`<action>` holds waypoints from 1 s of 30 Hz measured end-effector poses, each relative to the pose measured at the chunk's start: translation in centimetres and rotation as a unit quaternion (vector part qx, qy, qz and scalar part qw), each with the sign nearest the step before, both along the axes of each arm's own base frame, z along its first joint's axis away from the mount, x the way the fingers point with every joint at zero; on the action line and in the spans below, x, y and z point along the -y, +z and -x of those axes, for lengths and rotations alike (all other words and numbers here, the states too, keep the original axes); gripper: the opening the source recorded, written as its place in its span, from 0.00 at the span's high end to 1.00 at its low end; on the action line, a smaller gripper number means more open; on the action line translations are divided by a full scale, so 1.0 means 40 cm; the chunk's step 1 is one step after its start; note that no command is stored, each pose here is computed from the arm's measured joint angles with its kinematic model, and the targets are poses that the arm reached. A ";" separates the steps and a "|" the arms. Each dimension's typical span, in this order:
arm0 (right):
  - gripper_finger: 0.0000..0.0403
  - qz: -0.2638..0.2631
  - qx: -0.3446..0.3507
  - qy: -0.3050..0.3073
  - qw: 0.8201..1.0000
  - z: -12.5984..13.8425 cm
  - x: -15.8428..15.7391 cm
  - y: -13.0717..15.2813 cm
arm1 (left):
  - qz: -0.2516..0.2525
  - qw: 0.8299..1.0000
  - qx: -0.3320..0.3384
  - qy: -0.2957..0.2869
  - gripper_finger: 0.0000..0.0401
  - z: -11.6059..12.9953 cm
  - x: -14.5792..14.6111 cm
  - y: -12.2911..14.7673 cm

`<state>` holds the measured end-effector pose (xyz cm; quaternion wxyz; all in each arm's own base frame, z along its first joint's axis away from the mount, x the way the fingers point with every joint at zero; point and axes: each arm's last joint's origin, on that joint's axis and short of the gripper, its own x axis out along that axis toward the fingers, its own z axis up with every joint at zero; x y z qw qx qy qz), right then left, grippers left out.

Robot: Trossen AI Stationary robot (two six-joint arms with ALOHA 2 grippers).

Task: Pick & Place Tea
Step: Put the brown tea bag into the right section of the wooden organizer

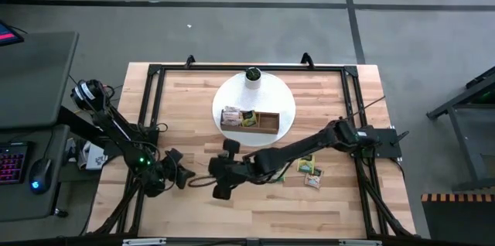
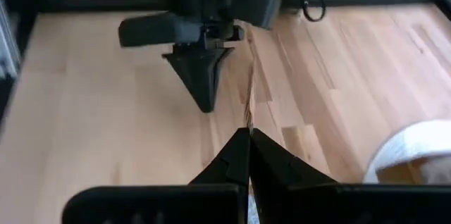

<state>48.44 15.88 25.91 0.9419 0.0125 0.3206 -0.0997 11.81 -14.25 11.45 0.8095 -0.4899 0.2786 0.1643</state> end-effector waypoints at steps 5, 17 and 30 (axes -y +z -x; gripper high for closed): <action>1.00 -0.061 0.021 -0.048 0.997 0.041 0.024 0.088 | -0.034 0.999 0.025 0.000 1.00 -0.005 0.001 0.008; 1.00 -0.062 -0.083 -0.175 0.979 0.190 0.128 0.195 | -0.063 0.997 0.052 0.007 1.00 -0.009 0.001 0.015; 1.00 -0.095 -0.095 -0.346 0.928 0.237 0.299 0.228 | -0.063 0.997 0.053 0.008 1.00 -0.009 0.001 0.016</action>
